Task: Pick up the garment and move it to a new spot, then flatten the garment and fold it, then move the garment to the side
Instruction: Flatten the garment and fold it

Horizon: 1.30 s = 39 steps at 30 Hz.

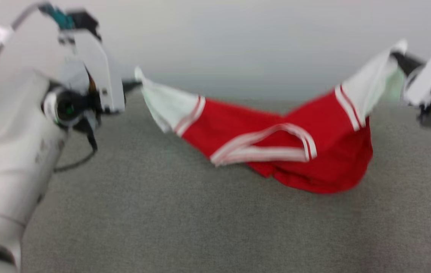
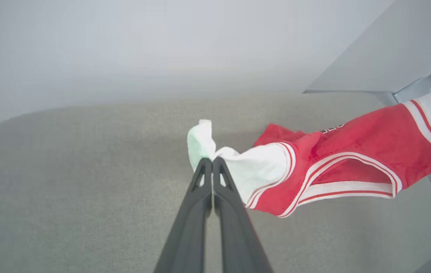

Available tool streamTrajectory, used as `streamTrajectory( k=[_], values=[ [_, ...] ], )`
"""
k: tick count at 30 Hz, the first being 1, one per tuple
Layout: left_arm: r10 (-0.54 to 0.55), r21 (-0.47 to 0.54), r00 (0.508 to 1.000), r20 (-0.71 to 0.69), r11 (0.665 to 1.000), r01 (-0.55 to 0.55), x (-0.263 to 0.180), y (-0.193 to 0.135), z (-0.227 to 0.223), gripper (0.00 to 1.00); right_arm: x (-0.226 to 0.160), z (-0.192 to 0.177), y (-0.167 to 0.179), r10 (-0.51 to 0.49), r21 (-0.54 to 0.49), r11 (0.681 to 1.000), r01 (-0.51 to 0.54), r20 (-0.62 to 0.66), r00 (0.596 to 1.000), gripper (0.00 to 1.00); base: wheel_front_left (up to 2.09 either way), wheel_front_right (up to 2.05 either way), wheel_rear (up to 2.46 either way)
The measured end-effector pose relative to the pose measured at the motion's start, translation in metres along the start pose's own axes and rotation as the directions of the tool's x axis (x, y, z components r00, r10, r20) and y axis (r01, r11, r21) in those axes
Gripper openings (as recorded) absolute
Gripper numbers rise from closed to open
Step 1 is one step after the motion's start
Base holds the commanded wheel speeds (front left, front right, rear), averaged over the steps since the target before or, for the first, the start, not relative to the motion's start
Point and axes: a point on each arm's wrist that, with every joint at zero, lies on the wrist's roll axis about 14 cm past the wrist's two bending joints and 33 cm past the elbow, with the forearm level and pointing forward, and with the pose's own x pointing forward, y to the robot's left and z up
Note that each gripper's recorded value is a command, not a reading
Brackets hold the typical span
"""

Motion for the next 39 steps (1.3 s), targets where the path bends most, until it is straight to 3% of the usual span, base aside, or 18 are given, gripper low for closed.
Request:
streamTrajectory(
  k=[8,15,23,34,39],
  values=[
    [0.037,0.077,0.953,0.301,0.995,-0.063,-0.037,-0.014,0.101,0.00,0.002,0.093,0.040,0.071,-0.085,0.995,-0.050,0.273,0.959,0.00,0.00,0.00,0.00],
    [0.062,0.072,0.831,0.553,0.990,-0.122,-0.073,-0.015,0.171,0.00,-0.001,0.155,0.068,0.128,-0.171,0.984,-0.051,0.479,0.868,0.00,0.00,0.00,0.00],
    [0.083,0.044,0.748,0.658,0.988,-0.149,-0.091,-0.015,0.206,0.00,0.010,0.177,0.076,0.133,-0.210,0.977,-0.023,0.528,0.838,0.00,0.00,0.00,0.00],
    [0.047,0.072,0.687,0.725,0.987,-0.143,-0.074,-0.015,0.244,0.00,0.041,0.200,0.072,0.148,-0.251,0.968,0.006,0.590,0.794,0.00,0.00,0.00,0.00],
    [-0.007,0.125,0.606,0.795,0.980,-0.152,-0.052,-0.013,0.278,0.00,0.074,0.214,0.060,0.174,-0.312,0.948,0.059,0.666,0.725,0.00,0.00,0.00,0.00]
  ],
)
